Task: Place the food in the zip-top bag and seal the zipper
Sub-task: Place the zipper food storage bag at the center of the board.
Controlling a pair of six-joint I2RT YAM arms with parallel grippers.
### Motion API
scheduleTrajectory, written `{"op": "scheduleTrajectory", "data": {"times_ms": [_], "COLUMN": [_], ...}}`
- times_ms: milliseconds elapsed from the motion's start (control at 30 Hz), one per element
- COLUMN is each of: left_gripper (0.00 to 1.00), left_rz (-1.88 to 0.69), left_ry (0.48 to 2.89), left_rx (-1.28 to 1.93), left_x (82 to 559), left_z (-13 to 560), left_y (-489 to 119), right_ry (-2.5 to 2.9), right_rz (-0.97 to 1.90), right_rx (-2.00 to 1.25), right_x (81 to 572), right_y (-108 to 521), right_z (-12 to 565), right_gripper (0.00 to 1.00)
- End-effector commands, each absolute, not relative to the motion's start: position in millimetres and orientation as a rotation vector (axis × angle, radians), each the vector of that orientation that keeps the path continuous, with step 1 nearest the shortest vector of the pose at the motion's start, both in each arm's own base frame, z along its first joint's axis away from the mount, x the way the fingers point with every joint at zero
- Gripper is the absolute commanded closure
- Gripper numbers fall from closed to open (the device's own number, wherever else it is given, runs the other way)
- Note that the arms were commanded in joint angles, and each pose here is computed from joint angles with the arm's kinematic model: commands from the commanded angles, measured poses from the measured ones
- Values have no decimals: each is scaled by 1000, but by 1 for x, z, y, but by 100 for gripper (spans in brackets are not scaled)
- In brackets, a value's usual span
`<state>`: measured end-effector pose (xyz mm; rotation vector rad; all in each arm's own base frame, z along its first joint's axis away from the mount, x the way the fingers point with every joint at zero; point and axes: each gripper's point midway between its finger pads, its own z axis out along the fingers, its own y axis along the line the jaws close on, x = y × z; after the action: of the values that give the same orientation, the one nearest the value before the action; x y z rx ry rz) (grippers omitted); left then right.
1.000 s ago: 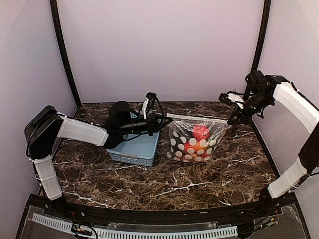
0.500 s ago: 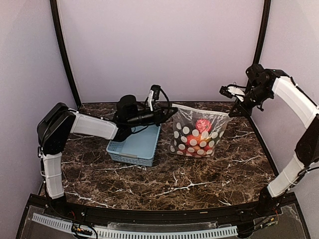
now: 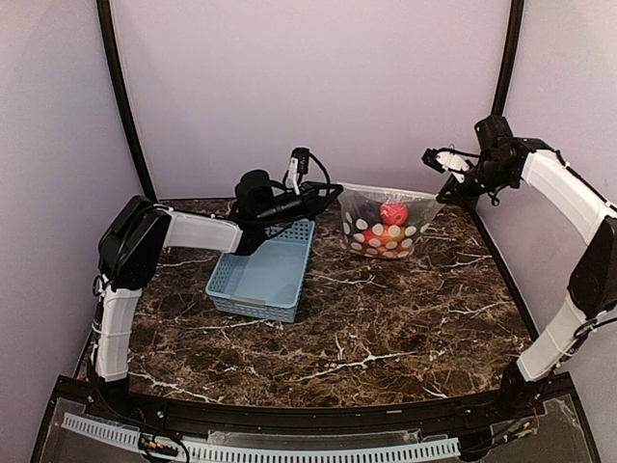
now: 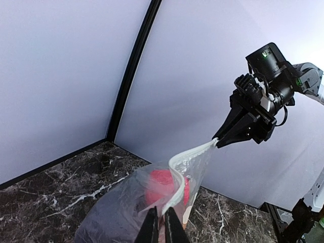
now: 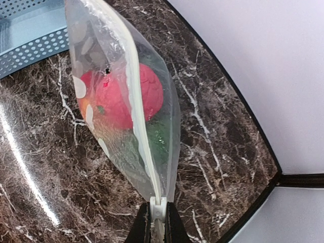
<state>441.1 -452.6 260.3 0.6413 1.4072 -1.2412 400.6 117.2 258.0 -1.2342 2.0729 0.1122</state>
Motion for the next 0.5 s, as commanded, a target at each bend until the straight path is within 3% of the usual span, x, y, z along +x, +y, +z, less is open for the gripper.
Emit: {"op": "scheduleTrajectory", "data": {"times_ms": [0,233,467], "left_gripper": [93,78,57], "left_rz": [-1276,-1344,-1252], "left_ry": [1432,1555,1620], "left_rx": [733,779,935], "left_x": [421,375,331], "left_z": [229,204,207], "left_y": [-450,-436,-420], "right_ry": [1990,2005,1927], "right_rz": [167,271,491], "right_rx": [-1252,-1352,-1415], "right_x": [373,297,235], "right_y": [124,144,172], "right_z": [242,202,219], "right_gripper": [100,98,70]}}
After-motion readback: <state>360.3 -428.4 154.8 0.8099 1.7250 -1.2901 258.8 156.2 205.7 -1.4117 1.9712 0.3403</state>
